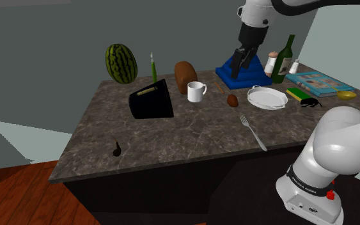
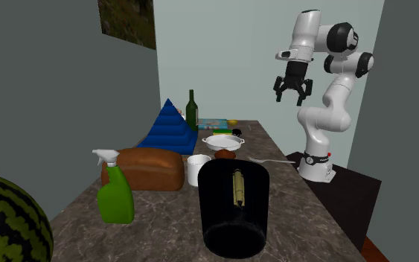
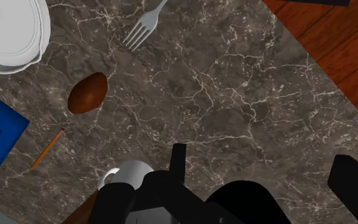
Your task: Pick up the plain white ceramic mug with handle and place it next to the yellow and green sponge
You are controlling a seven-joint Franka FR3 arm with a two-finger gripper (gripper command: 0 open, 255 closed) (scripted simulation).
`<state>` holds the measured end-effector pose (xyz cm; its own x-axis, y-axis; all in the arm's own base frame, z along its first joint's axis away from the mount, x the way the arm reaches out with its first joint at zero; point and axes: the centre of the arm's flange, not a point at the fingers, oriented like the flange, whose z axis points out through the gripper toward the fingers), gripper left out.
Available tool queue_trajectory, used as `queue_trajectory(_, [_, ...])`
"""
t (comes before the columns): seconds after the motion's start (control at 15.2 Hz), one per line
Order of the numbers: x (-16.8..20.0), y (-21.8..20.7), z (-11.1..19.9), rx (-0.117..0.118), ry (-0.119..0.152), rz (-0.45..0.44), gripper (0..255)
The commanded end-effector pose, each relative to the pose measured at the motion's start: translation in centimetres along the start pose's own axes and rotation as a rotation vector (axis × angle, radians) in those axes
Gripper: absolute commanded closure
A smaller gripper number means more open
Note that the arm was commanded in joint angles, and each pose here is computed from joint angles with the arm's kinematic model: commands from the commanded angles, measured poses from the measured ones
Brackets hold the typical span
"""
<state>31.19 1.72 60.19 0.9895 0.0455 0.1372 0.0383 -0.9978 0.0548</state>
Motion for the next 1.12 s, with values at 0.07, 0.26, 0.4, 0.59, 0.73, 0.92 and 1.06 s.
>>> queue_trajectory(0.07, [1.0, 0.4, 0.8, 0.001, -0.003, 0.002, 0])
queue_trajectory(0.26, [4.1, 1.5, 3.2, 0.005, -0.013, 0.007, 0])
queue_trajectory(0.4, [6.2, 2.3, 4.9, 0.007, -0.02, 0.011, 0])
queue_trajectory(0.59, [9.2, 3.5, 7.3, 0.011, -0.03, 0.016, 0])
queue_trajectory(0.73, [11.2, 4.3, 9.0, 0.014, -0.036, 0.019, 0])
queue_trajectory(0.92, [14.2, 5.5, 11.5, 0.017, -0.046, 0.025, 0])
queue_trajectory(1.06, [16.2, 6.3, 13.2, 0.02, -0.053, 0.028, 0])
